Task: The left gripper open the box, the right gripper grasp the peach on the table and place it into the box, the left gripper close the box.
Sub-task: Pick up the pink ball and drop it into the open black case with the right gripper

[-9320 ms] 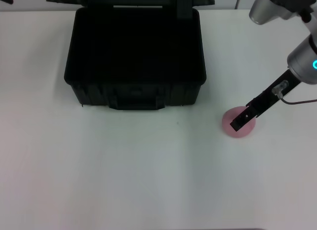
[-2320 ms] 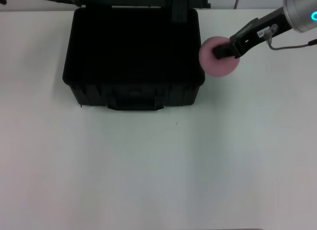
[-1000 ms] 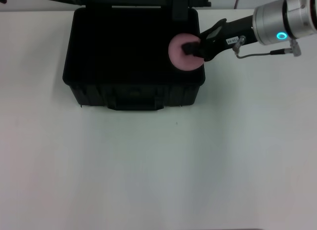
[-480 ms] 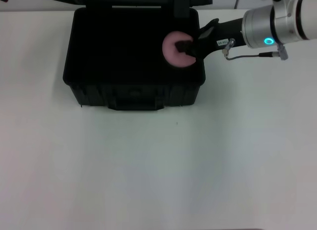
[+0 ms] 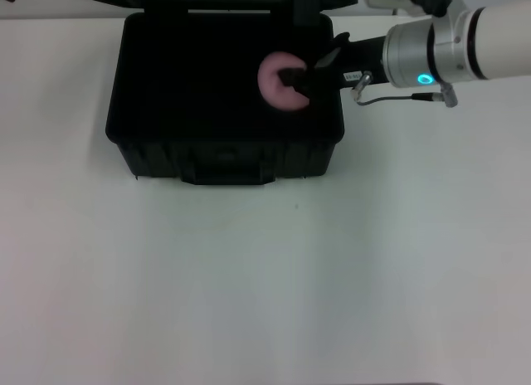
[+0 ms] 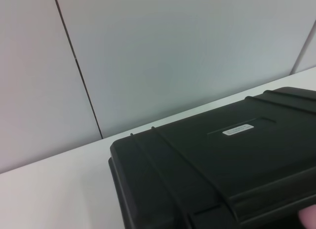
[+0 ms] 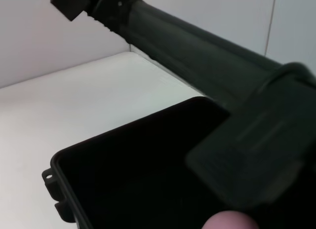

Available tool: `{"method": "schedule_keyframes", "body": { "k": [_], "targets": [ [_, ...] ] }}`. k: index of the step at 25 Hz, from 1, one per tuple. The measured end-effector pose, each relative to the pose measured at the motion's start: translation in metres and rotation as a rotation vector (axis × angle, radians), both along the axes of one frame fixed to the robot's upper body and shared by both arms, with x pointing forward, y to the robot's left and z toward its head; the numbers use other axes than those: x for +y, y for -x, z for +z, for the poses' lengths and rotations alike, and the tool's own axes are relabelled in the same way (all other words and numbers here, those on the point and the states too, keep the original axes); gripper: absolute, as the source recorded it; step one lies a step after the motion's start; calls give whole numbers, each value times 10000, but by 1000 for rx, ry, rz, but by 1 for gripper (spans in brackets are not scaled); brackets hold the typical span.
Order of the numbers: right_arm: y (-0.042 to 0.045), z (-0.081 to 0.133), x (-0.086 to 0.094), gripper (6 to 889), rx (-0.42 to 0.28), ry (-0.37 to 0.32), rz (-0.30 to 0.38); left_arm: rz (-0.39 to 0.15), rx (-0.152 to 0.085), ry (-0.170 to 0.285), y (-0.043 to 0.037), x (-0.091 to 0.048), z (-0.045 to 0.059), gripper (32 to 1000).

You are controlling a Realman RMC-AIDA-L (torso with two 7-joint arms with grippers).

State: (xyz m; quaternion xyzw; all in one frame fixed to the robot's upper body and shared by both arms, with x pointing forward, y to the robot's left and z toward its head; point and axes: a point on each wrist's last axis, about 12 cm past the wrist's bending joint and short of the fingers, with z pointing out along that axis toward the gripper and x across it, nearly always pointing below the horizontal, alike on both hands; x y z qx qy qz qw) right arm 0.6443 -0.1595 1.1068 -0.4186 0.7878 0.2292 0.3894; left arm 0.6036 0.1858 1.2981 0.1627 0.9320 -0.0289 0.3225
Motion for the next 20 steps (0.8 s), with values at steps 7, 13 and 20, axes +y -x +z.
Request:
{"method": "schedule_keyframes", "body": {
  "k": [7,13,20],
  "targets": [
    [15,-73,101,100,-33,14,-3,-5,-3,0,-2,-20,13,404],
    [31,-130,124,107,-40,16,-14,-5,-4,1,-2,-22,14,404],
    [33,-136,125,114,-38,17,-15,-3,-3,2,-2,-16,12,405]
  ]
}}
